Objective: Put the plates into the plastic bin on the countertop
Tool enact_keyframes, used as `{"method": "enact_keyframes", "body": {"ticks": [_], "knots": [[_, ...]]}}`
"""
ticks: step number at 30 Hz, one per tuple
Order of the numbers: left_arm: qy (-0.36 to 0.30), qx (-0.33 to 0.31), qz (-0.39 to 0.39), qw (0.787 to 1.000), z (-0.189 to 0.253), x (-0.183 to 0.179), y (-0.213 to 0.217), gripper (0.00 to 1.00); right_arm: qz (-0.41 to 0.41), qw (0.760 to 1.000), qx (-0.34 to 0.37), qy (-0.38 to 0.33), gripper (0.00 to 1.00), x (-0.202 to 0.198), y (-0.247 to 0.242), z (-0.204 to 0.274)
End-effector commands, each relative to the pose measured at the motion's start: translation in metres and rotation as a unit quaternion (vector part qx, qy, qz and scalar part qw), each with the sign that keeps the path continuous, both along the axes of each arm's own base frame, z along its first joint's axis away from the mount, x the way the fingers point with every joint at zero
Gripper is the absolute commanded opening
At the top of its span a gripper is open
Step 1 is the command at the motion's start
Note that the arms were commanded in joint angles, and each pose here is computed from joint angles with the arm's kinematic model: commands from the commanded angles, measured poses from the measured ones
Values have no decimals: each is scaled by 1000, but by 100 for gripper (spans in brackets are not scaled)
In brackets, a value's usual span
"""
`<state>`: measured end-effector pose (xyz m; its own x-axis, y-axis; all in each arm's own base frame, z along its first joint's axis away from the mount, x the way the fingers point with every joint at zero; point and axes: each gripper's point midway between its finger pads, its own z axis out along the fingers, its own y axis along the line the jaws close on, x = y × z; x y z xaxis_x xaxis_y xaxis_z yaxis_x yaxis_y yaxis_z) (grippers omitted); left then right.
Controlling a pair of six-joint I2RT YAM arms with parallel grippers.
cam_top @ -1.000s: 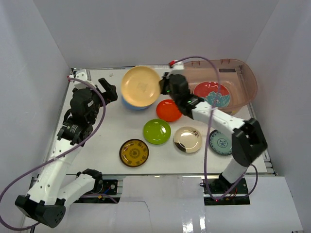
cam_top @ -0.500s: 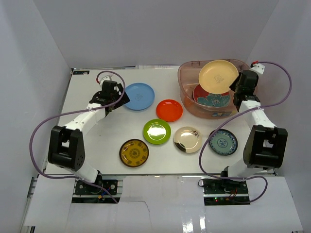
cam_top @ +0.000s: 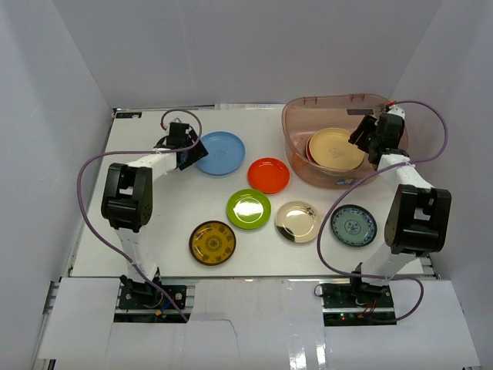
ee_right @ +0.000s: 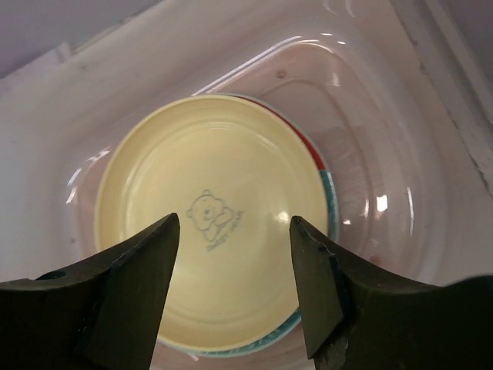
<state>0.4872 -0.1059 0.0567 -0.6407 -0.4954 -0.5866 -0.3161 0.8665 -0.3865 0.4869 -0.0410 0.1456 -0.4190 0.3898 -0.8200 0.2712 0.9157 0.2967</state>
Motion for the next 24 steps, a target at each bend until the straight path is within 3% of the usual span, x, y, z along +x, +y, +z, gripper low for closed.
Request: {"method": "enact_keyframes", "body": {"ticks": [1,6,10,11,12,16,22,24], "knots": [[-31,-12,-7,999,20,17,-7,77,51,995,23,-83,65,-5,22,62],[-14,12,4,1000,4,16,2,52,92,987,49,-123,65,-38,53,79],[-16,19,10,1000,4,17,5,20,135,978,71,-142,65,-66,85,83],[-17,19,11,1000,6,17,5,5,145,976,79,-145,65,-71,92,84],[-17,20,11,1000,8,16,6,0,167,970,84,-156,64,-80,105,92],[-45,13,11,999,35,11,6,0,228,956,96,-160,68,-107,139,96],[-157,-40,-11,987,141,-19,-9,0,305,923,147,-183,72,-149,169,115],[-204,-61,-36,976,188,-32,-32,0,352,900,168,-194,69,-163,187,134]]}}
